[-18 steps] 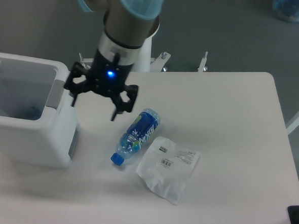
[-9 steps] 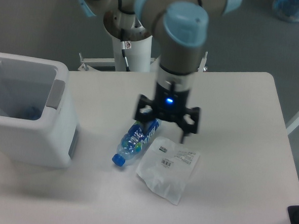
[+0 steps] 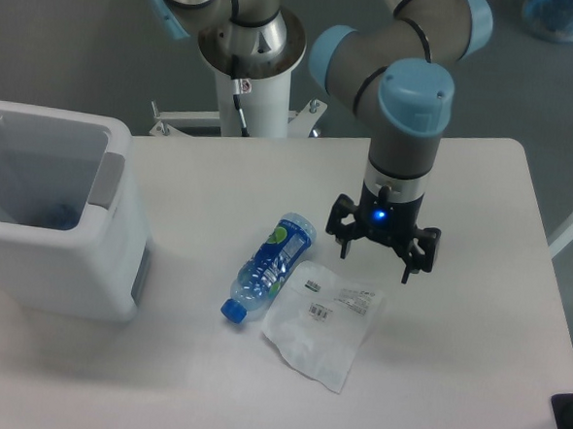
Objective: Open the trash can
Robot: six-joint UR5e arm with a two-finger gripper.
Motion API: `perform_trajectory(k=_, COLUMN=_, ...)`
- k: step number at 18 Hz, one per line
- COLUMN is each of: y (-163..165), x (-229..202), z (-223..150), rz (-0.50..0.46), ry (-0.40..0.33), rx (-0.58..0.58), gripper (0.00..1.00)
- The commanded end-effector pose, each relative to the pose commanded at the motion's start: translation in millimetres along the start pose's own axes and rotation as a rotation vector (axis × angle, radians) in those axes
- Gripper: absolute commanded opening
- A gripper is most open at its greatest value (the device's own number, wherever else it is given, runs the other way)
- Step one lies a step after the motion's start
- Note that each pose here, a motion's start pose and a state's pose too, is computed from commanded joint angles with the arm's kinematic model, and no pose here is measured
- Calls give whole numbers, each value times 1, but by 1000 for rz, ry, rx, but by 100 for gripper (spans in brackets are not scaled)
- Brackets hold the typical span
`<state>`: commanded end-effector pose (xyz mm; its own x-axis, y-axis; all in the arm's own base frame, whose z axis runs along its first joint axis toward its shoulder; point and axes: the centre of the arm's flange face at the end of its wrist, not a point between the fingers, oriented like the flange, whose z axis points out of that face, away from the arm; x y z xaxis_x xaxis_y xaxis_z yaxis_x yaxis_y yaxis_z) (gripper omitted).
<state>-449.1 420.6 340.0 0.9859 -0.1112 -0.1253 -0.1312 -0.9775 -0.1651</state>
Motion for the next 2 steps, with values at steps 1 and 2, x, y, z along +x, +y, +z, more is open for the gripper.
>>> perform_trajectory(k=1, y=2, x=-1, z=2, rz=7, ry=-7, rx=-24, gripper=100)
perform_trajectory(k=2, y=2, x=-1, z=3, rz=11, ry=-15, rx=-44, gripper=100)
